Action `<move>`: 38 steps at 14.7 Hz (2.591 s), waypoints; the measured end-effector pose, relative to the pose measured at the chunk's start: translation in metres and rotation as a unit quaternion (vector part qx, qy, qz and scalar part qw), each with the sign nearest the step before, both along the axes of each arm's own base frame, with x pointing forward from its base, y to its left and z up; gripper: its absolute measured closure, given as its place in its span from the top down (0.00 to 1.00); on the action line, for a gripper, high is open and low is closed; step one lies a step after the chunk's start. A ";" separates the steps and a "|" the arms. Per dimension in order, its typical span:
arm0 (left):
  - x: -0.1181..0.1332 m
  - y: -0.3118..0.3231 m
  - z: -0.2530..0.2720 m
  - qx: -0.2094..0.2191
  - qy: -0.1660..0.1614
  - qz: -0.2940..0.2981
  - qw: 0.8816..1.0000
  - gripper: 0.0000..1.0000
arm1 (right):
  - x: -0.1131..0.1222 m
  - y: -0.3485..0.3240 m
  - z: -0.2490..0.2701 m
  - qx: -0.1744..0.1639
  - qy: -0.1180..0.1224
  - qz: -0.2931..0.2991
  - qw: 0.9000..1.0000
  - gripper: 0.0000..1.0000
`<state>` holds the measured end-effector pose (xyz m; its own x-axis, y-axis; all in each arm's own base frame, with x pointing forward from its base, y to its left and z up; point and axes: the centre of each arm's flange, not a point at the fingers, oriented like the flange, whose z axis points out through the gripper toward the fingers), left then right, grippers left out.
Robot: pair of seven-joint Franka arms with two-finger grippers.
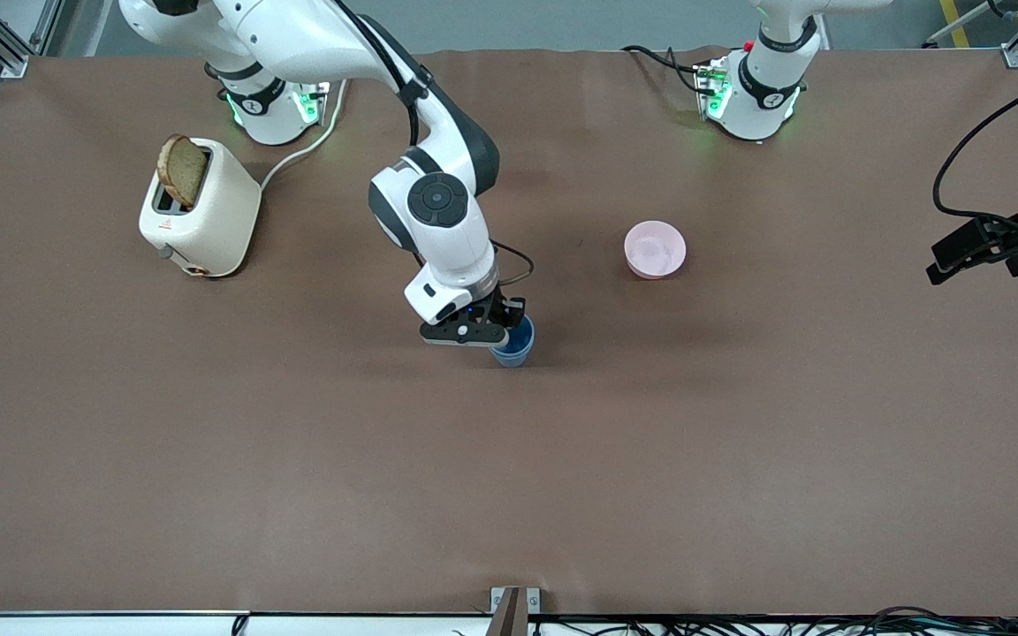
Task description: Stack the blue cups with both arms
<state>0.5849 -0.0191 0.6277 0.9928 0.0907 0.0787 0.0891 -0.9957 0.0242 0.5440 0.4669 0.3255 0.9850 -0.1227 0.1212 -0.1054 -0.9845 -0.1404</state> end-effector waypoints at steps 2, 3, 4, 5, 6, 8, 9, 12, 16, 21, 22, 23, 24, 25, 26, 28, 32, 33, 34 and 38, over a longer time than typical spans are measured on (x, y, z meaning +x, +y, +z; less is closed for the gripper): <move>0.000 -0.001 0.000 0.000 0.001 -0.001 1.000 1.00 | 0.012 -0.015 0.041 0.008 -0.015 -0.014 1.000 0.83; 0.000 -0.002 -0.001 0.000 0.001 -0.002 1.000 1.00 | 0.019 -0.031 0.066 0.008 -0.015 -0.025 1.000 0.92; 0.000 -0.002 -0.001 0.000 0.001 -0.002 1.000 1.00 | 0.026 -0.052 0.094 0.007 -0.015 -0.040 0.999 1.00; 0.000 -0.002 -0.001 0.000 0.001 -0.002 1.000 1.00 | 0.034 -0.078 0.121 0.006 -0.014 -0.057 0.998 1.00; 0.000 -0.003 -0.001 0.000 0.001 -0.002 1.000 1.00 | 0.041 -0.108 0.147 0.004 -0.014 -0.071 0.997 1.00; 0.000 -0.003 -0.001 0.000 0.001 -0.002 1.000 1.00 | 0.051 -0.175 0.191 -0.009 -0.011 -0.092 0.996 1.00; 0.000 -0.003 -0.001 0.000 0.001 -0.002 1.000 1.00 | 0.053 -0.209 0.206 -0.024 -0.010 -0.099 0.995 1.00; 0.000 -0.003 -0.001 0.000 0.001 -0.003 1.000 1.00 | 0.052 -0.292 0.239 -0.068 -0.006 -0.119 0.991 1.00; 0.000 -0.008 -0.001 0.000 0.001 -0.007 1.000 1.00 | 0.039 -0.387 0.256 -0.084 0.001 -0.114 0.990 1.00; -0.002 -0.017 0.000 0.000 0.001 -0.016 1.000 1.00 | -0.008 -0.504 0.270 -0.100 0.029 -0.083 0.991 1.00; -0.002 -0.019 0.001 0.000 0.001 -0.017 1.000 1.00 | -0.016 -0.524 0.276 -0.102 0.036 -0.077 0.991 1.00; -0.003 -0.021 0.003 0.000 -0.001 -0.019 1.000 1.00 | -0.023 -0.540 0.284 -0.104 0.042 -0.072 0.991 1.00; -0.004 -0.022 0.006 0.000 -0.004 -0.020 1.000 1.00 | -0.029 -0.551 0.293 -0.104 0.047 -0.069 0.991 1.00; -0.005 -0.022 0.010 -0.001 -0.008 -0.020 1.000 1.00 | -0.032 -0.556 0.306 -0.102 0.048 -0.065 0.991 1.00; -0.007 -0.022 0.015 -0.001 -0.012 -0.020 1.000 1.00 | -0.035 -0.557 0.321 -0.099 0.045 -0.061 0.992 1.00; -0.008 -0.021 0.019 -0.001 -0.015 -0.019 1.000 1.00 | -0.041 -0.551 0.354 -0.091 0.038 -0.052 0.994 1.00; -0.007 -0.014 0.018 -0.001 -0.015 -0.013 1.000 1.00 | -0.038 -0.538 0.383 -0.080 0.055 -0.038 0.995 1.00; -0.007 -0.013 0.018 -0.001 -0.015 -0.012 1.000 1.00 | -0.035 -0.535 0.382 -0.079 0.059 -0.034 0.995 1.00; -0.007 -0.012 0.018 0.000 -0.014 -0.011 1.000 1.00 | -0.032 -0.532 0.380 -0.079 0.062 -0.032 0.995 1.00; -0.006 -0.011 0.017 0.000 -0.014 -0.010 1.000 1.00 | -0.028 -0.530 0.374 -0.076 0.071 -0.026 0.994 1.00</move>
